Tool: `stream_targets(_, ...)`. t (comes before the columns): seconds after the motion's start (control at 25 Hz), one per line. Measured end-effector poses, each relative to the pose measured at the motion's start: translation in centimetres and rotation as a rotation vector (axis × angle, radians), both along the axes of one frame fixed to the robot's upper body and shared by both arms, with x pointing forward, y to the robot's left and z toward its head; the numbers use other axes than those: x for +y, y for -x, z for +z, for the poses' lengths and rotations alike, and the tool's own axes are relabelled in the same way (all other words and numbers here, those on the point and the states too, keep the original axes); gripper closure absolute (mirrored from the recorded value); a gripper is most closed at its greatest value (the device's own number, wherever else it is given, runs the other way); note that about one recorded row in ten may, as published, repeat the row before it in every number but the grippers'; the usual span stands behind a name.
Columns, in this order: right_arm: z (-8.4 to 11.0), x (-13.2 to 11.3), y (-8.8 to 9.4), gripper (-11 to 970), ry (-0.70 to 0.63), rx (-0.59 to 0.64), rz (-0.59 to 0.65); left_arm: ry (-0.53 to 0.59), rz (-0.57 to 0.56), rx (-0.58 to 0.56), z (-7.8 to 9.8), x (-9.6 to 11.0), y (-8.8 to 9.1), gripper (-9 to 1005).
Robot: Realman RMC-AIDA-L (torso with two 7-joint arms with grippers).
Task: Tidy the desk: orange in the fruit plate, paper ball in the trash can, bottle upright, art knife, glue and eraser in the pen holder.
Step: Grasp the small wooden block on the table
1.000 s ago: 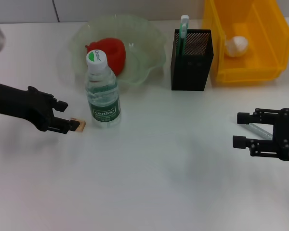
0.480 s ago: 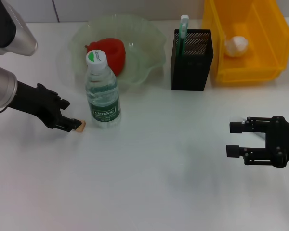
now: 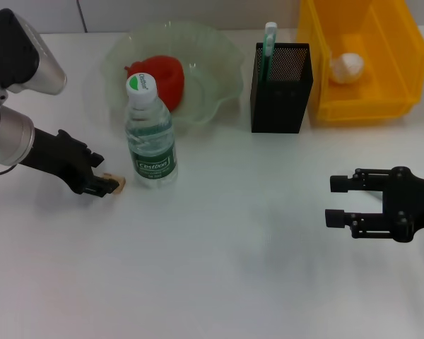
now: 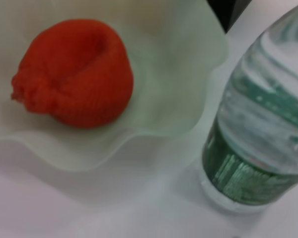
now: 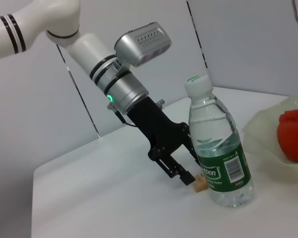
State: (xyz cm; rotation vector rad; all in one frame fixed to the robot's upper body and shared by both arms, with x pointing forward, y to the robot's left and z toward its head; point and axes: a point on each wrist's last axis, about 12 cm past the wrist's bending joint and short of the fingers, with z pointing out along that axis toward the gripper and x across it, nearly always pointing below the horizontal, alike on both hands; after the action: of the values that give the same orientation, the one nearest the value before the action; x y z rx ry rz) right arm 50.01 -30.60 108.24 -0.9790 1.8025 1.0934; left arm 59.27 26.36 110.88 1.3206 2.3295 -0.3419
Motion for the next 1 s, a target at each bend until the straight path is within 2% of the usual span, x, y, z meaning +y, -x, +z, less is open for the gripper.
stream_targets(1.0, -0.11, -0.24, 0.14, 267, -0.004, -0.005, -0.016, -0.023, -0.014, 0.006, -0.74, -0.31, 0.25, 441)
